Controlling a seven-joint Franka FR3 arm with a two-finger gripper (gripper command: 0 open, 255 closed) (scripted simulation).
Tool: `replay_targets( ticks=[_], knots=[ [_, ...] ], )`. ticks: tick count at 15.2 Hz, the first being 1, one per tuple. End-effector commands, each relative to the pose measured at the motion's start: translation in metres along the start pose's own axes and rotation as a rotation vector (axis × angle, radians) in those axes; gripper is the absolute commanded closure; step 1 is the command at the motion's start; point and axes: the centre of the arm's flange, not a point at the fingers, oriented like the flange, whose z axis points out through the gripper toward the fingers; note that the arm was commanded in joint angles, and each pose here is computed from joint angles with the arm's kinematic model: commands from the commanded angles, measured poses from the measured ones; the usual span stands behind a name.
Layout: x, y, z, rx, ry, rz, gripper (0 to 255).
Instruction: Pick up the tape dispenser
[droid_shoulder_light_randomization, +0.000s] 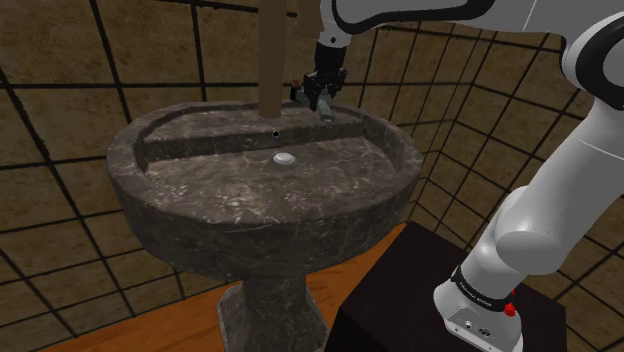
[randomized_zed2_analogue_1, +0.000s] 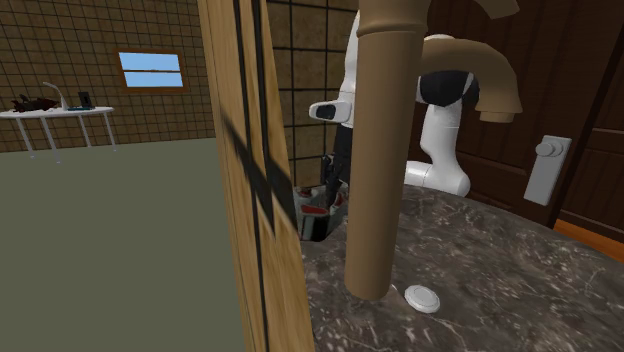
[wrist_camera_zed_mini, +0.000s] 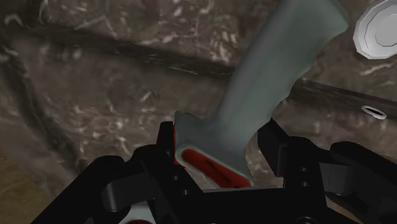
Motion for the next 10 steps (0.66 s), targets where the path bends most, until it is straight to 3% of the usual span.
replay_targets(
  ticks=[1,10],
  knots=[
    [0.001,0.0,-0.011,0.0,0.0,0.0,255],
    [0.006,0.003,-0.049,0.0,0.0,0.0,255]
  ],
)
